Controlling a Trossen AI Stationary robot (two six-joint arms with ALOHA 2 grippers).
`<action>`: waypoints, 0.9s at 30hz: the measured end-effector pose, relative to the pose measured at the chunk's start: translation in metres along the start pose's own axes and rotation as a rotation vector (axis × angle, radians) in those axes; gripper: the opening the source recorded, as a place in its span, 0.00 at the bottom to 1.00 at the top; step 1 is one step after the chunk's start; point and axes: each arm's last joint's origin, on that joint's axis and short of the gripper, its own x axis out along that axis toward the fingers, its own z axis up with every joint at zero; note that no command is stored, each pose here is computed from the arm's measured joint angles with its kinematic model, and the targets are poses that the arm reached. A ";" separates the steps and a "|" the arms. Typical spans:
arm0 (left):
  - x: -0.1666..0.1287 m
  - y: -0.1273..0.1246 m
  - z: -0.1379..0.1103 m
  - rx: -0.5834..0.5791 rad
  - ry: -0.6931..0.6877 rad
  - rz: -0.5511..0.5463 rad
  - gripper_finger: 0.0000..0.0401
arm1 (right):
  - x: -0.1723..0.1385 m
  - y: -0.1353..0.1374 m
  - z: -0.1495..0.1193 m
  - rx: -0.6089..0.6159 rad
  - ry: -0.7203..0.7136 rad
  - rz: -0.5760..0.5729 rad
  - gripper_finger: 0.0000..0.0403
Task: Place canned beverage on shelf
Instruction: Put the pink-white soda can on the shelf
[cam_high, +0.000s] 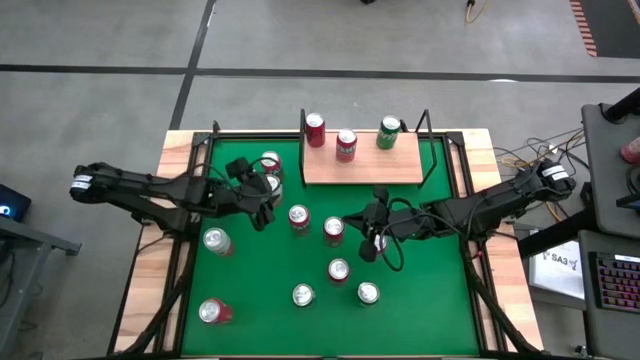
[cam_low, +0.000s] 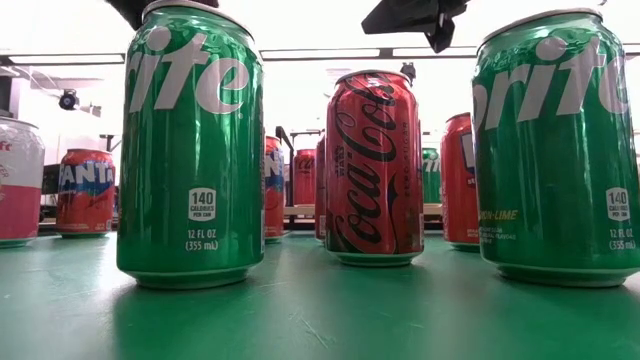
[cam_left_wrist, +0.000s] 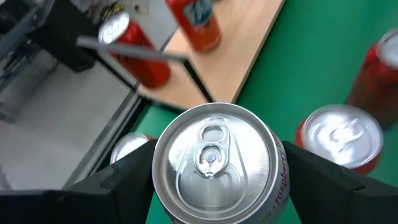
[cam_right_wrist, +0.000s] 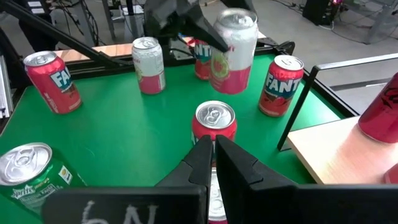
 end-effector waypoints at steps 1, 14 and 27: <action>-0.002 0.001 0.004 0.002 -0.012 -0.013 0.70 | -0.002 -0.001 0.001 0.003 -0.006 0.002 0.03; -0.020 0.005 0.044 0.029 -0.121 -0.074 0.70 | -0.023 -0.010 0.012 0.010 -0.024 0.004 0.03; -0.003 -0.022 0.098 0.136 -0.146 -0.127 0.70 | -0.021 -0.012 0.014 0.014 -0.041 -0.004 0.18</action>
